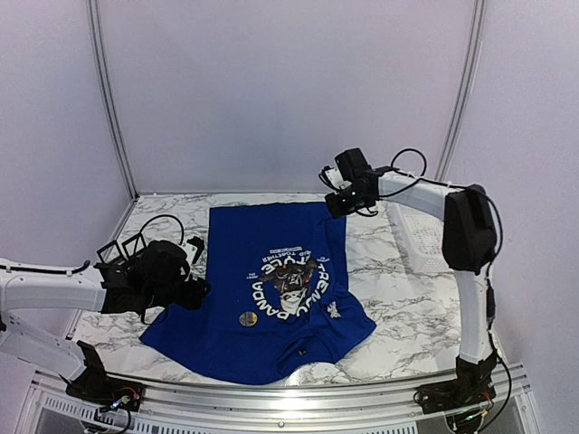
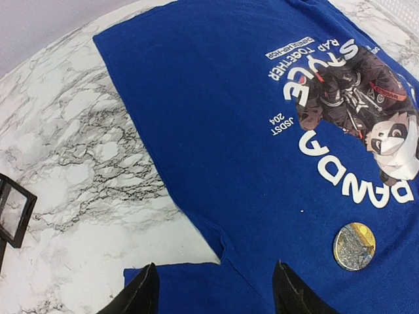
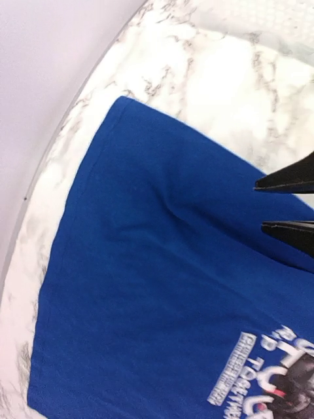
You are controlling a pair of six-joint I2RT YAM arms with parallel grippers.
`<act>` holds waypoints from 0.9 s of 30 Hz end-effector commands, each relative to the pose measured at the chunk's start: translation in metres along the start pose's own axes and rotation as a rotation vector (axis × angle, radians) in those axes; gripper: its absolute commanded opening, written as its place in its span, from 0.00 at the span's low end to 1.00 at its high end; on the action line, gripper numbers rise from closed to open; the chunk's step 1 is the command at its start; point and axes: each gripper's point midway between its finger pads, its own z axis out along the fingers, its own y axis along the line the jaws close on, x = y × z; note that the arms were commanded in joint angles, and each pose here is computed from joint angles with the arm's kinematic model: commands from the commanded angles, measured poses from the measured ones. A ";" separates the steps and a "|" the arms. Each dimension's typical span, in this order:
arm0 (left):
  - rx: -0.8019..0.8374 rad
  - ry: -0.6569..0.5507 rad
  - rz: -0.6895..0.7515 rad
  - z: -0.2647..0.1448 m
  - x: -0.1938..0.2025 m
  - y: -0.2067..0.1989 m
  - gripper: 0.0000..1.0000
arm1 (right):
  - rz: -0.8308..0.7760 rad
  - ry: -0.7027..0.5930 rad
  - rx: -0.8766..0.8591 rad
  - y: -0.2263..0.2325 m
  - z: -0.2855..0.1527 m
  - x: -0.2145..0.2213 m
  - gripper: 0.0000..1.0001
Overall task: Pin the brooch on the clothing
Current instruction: Smooth out the clothing with brooches at the center of the board.
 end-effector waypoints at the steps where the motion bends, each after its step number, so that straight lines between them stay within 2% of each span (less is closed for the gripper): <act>1: -0.019 0.067 -0.125 -0.001 0.026 0.009 0.60 | -0.009 -0.013 -0.024 0.033 -0.078 0.019 0.11; 7: -0.045 0.086 -0.276 -0.010 0.058 0.022 0.59 | 0.067 0.239 -0.112 0.065 -0.125 0.148 0.20; 10: -0.062 0.119 -0.299 -0.008 0.074 0.025 0.60 | 0.099 0.348 -0.145 0.083 -0.142 0.203 0.30; 12: -0.078 0.149 -0.314 -0.005 0.086 0.028 0.61 | 0.114 0.406 -0.149 0.089 -0.152 0.229 0.41; 14: -0.096 0.174 -0.333 -0.001 0.095 0.031 0.62 | 0.139 0.441 -0.143 0.088 -0.158 0.251 0.44; 20: -0.140 0.211 -0.384 0.004 0.115 0.041 0.69 | 0.224 0.436 -0.262 0.111 -0.166 0.283 0.46; 23: -0.138 0.231 -0.400 0.007 0.119 0.041 0.71 | 0.205 0.475 -0.207 0.107 -0.163 0.305 0.45; 25: -0.151 0.249 -0.435 0.007 0.126 0.044 0.72 | 0.193 0.523 -0.177 0.106 -0.164 0.322 0.41; 27: -0.174 0.270 -0.464 0.006 0.135 0.047 0.73 | 0.217 0.556 -0.150 0.104 -0.169 0.335 0.28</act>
